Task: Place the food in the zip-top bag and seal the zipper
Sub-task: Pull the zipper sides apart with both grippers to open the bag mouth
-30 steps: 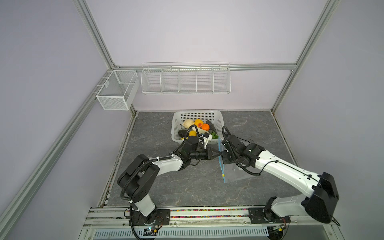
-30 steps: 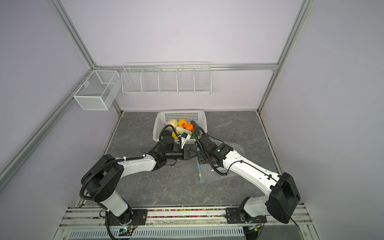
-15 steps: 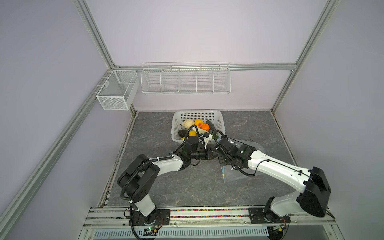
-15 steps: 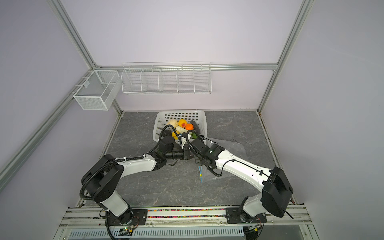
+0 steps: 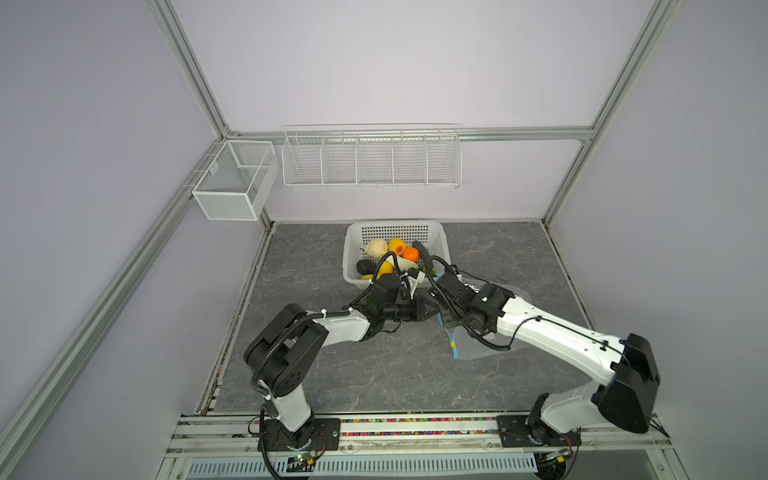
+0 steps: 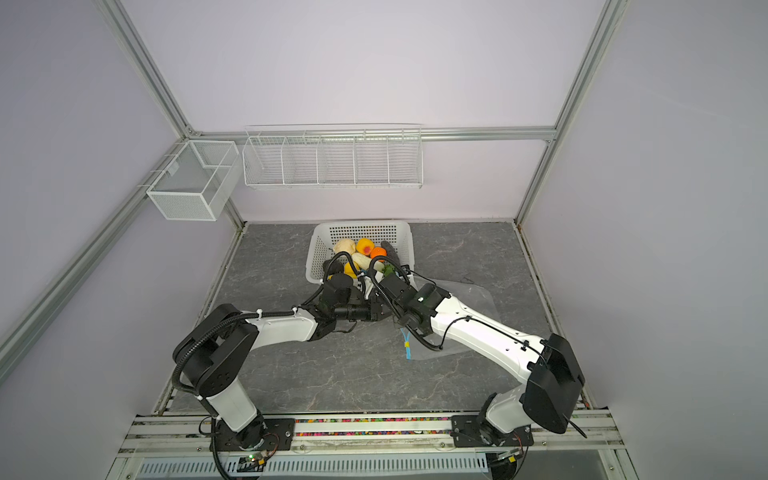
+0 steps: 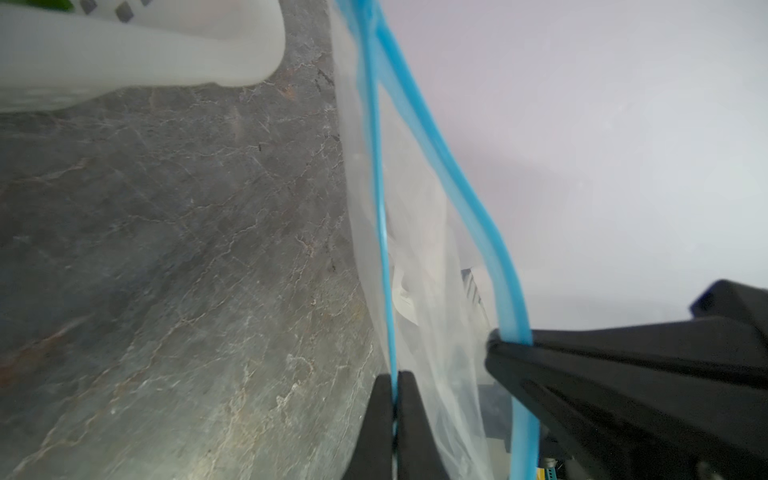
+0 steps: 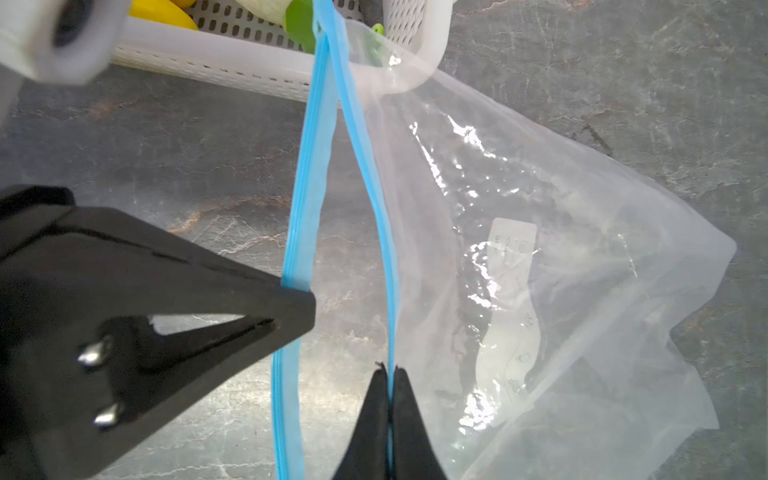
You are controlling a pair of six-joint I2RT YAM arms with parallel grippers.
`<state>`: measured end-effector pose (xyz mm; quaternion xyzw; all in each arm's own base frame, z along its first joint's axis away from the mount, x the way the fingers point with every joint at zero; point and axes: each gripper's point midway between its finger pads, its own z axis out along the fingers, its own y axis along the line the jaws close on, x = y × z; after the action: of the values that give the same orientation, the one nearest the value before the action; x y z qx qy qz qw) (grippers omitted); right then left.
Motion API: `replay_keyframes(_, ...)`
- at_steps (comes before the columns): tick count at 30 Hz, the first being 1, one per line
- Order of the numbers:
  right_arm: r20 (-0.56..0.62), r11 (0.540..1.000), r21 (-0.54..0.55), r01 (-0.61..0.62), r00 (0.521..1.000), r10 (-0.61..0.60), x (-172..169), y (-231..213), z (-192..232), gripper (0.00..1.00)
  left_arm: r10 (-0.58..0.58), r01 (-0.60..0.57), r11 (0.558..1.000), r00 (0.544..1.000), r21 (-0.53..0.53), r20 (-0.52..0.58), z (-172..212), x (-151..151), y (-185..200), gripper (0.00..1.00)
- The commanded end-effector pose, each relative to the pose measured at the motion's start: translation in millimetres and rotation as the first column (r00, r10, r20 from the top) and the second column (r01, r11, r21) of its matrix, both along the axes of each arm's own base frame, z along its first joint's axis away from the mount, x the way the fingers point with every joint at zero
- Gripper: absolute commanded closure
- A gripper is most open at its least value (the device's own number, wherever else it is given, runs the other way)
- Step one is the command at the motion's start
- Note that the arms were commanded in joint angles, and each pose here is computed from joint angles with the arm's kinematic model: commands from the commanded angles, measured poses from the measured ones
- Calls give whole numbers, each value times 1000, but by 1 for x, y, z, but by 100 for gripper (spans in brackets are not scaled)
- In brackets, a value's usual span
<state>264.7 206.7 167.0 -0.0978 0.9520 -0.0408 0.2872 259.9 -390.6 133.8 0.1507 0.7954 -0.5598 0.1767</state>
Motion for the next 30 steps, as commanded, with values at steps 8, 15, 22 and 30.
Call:
replay_keyframes(8, -9, 998, -56, 0, 1000, 0, -1, -5, 11, 94, 83, -83, 997, 996, 12, -30, -14, 23, 4, 100)
replay_keyframes(15, 6, 997, -74, 18, 1000, -17, -1, -12, 19, 94, 128, -124, 986, 992, 112, -24, -28, 27, 14, 100)
replay_keyframes(22, 28, 997, -80, 23, 999, -20, -1, -18, 22, 94, 135, -128, 982, 990, 136, -40, -36, 29, 13, 100)
replay_keyframes(30, 42, 997, -71, 16, 999, -13, 2, -20, 25, 94, 134, -128, 974, 991, 187, -18, -40, 27, 17, 100)
